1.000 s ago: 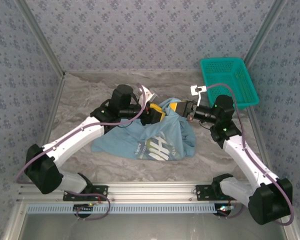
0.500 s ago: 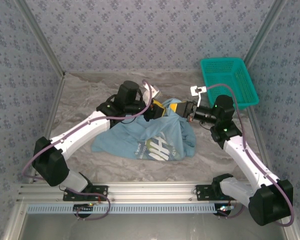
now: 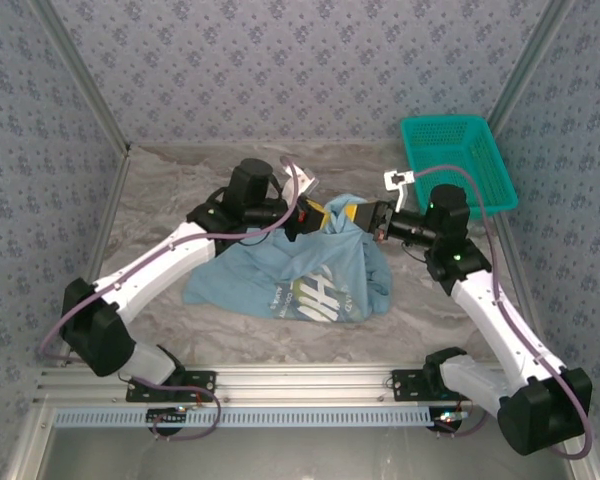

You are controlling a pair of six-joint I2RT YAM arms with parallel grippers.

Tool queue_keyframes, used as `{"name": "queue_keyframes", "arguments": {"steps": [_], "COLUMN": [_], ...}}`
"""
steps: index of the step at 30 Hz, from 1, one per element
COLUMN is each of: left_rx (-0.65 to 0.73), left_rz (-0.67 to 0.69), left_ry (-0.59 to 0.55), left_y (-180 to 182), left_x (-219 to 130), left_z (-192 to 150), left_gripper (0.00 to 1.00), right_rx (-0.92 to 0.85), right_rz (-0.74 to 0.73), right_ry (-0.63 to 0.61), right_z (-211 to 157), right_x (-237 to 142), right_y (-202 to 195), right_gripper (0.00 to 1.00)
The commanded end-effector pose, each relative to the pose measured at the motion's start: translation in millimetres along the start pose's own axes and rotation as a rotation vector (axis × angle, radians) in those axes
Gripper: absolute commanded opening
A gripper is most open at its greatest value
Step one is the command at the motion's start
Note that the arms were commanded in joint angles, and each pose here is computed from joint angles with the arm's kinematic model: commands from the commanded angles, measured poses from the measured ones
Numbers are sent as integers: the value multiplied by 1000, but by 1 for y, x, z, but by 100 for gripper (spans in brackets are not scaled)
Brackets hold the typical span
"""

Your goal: Fold the inside-out t-shirt

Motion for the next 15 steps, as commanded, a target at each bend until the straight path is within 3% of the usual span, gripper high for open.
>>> {"name": "queue_keyframes", "arguments": {"steps": [1, 3, 7, 11, 15], "left_rx": [6, -35, -142, -227, -237], "left_rz": [-106, -113, -105, -79, -96], "left_ry": [-32, -25, -15, -37, -52], "left_y": [-33, -34, -28, -16, -15], "left_x": [-28, -34, -44, -47, -48], "left_z": [12, 11, 13, 19, 25], "left_gripper": [0, 0, 0, 0, 0], "right_rx": [-104, -122, -156, -248, -390], "right_rz": [-266, -350, -471, -474, -372], "right_ry": [38, 63, 163, 203, 220], "right_z": [4, 3, -2, -2, -8], "right_x": [-15, -17, -22, -28, -33], "right_y": [-25, -35, -48, -35, -2], "right_gripper": [5, 7, 22, 37, 42]}}
Point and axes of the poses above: each hand's point on the last joint's axis, 136 mm out from that joint toward the fingers, its own x axis out along the fingers, its own y axis along the line the jaws close on, z = x × y, the point moved 2 cm from there along -x, back along the fingers, and after that the axes turned 10 degrees about -x, right-handed, at the moved point
